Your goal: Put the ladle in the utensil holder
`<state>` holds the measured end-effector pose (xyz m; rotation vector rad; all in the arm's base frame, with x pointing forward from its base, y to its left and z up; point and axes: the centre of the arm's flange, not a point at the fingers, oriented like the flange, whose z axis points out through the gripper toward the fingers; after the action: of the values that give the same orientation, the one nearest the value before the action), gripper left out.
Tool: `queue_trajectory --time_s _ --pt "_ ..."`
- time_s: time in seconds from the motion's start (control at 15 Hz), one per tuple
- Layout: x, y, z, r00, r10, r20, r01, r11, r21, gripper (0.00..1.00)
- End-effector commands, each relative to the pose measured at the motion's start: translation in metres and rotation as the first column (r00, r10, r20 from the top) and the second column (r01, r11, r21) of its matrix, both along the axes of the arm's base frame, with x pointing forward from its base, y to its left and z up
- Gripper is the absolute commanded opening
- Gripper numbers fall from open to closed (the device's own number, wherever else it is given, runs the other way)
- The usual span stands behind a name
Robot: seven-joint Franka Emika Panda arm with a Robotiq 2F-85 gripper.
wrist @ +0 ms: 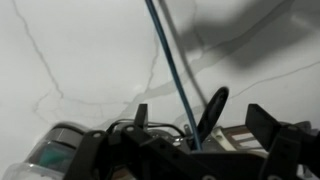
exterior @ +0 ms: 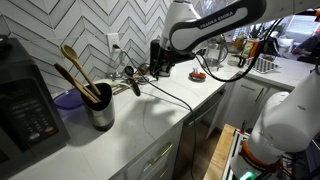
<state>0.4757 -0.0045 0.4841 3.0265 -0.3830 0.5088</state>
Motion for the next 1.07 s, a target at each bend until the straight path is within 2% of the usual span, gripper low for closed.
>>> queue_trajectory --time_s 0.0,0.13,0.2,0.4,0.47,0.67,0.73,0.8,1.0 --pt "0.047 -0.037 0.007 0.993 -0.092 0.072 0.100 0.988 -0.115 1.00" --pt "0.076 -0.059 0.011 0.995 -0.092 0.048 0.099 0.982 -0.163 1.00" --pt "0.094 -0.068 0.010 0.997 -0.074 0.029 0.077 0.985 -0.155 1.00" --pt "0.152 -0.082 0.001 0.995 -0.065 -0.070 0.058 0.994 -0.098 1.00" --pt "0.166 -0.083 -0.006 0.994 -0.064 -0.090 0.056 0.994 -0.094 1.00" --pt "0.211 -0.075 -0.022 0.991 -0.018 -0.132 0.018 1.000 0.000 1.00" --pt "0.159 -0.071 -0.027 0.996 -0.033 -0.088 0.029 0.999 -0.046 1.00" --pt "0.169 -0.069 -0.031 0.995 -0.027 -0.092 0.024 0.999 -0.040 1.00" --pt "0.169 -0.070 -0.031 0.996 -0.029 -0.090 0.025 0.999 -0.043 1.00"
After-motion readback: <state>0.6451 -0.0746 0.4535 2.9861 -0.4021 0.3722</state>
